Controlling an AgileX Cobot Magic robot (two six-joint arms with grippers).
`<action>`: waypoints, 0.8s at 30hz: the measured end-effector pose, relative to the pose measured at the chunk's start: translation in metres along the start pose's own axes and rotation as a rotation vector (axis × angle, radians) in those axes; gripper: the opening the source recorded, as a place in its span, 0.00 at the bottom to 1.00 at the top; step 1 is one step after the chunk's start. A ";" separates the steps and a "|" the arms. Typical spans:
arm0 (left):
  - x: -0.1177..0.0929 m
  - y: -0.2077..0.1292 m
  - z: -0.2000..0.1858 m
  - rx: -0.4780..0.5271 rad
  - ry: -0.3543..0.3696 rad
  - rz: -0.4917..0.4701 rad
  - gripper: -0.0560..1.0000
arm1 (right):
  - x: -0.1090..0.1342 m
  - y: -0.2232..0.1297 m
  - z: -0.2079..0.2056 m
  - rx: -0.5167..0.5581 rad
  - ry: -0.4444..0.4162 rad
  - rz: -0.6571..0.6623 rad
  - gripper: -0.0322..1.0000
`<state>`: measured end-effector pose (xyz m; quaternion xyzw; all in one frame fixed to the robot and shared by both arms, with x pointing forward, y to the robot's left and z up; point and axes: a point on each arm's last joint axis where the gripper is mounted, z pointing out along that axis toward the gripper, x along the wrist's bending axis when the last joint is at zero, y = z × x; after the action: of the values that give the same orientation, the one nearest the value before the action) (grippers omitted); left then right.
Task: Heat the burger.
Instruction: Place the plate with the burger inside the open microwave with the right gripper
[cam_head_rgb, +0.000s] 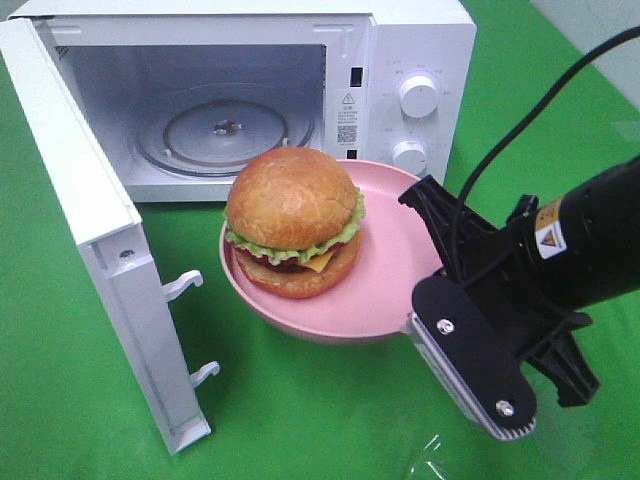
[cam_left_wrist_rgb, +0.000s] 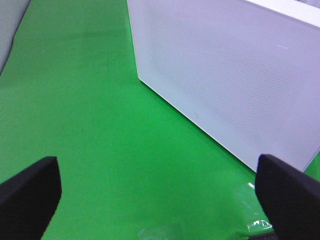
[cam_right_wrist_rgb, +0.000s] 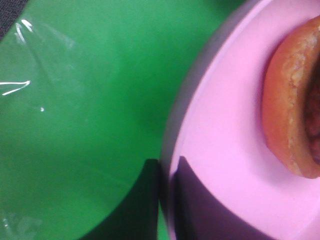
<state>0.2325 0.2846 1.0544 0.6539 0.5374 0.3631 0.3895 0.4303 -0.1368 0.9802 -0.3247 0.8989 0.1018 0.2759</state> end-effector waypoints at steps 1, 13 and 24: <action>0.000 0.000 0.000 0.000 0.000 0.000 0.98 | 0.000 0.000 0.000 0.000 0.000 0.000 0.06; 0.000 0.000 0.000 0.000 0.000 0.000 0.98 | -0.044 0.000 0.037 0.000 0.000 0.000 0.06; 0.000 0.000 0.000 0.000 0.000 0.000 0.98 | -0.076 0.001 0.071 0.000 0.000 0.000 0.06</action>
<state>0.2325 0.2846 1.0544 0.6539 0.5374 0.3631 0.3895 0.5090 -0.0705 0.9640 -0.3247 0.8989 0.1018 0.2759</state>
